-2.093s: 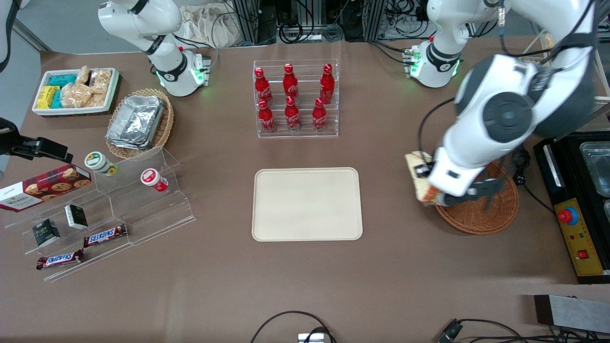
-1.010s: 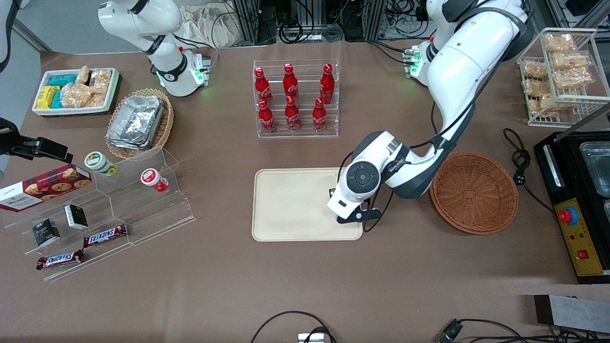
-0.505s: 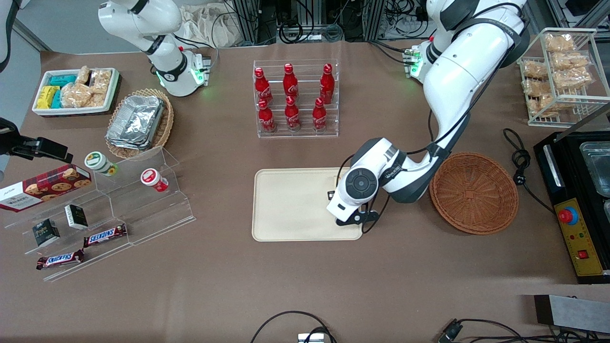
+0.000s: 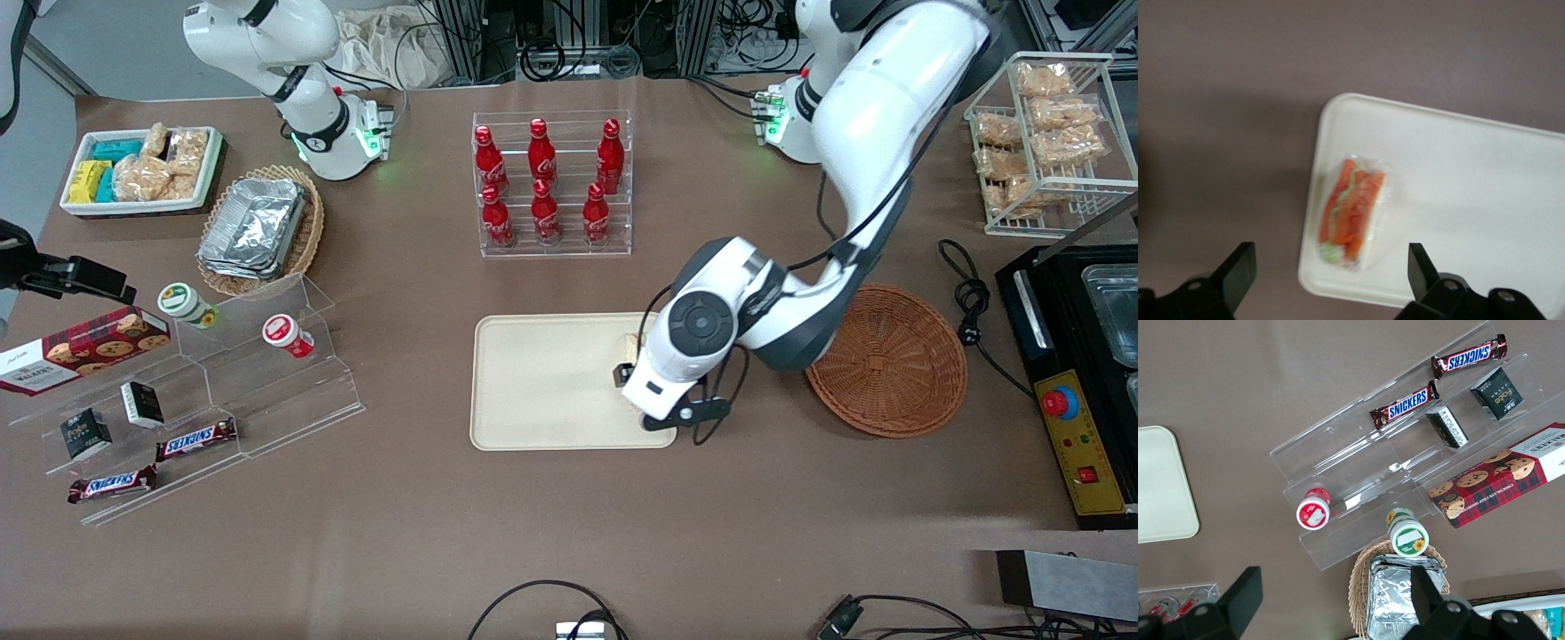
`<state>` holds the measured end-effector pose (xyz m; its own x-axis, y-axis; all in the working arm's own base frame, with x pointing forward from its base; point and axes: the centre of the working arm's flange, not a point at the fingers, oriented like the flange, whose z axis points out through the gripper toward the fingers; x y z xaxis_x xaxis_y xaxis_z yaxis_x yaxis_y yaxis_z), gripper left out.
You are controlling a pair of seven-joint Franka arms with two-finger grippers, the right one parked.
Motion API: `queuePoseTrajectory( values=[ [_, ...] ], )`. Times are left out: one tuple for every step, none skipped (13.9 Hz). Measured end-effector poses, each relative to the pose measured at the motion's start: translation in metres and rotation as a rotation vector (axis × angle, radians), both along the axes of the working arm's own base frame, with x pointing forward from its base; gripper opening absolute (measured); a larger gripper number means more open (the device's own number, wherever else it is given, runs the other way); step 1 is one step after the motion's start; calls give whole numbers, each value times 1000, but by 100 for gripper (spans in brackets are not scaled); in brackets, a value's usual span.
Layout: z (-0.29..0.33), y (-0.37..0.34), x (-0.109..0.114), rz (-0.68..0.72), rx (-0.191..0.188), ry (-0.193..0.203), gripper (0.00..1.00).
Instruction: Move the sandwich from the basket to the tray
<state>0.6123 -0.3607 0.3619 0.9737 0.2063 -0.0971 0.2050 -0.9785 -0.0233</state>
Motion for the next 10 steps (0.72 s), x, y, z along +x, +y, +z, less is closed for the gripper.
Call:
queuePoseTrajectory(
  values=[
    [27,18,2,17,23,-10,100],
    [50,37,4,25,38,-15,100],
    [70,57,3,21,44,-6,100],
    [88,77,0,4,41,9,100],
    [104,95,-6,-21,36,20,100],
    [118,111,-14,-42,39,22,100],
    [128,129,-22,-52,50,27,100],
    [136,152,-29,-69,56,34,100],
    [144,178,-36,-95,55,38,100],
    [151,207,-43,-121,50,40,100]
  ],
)
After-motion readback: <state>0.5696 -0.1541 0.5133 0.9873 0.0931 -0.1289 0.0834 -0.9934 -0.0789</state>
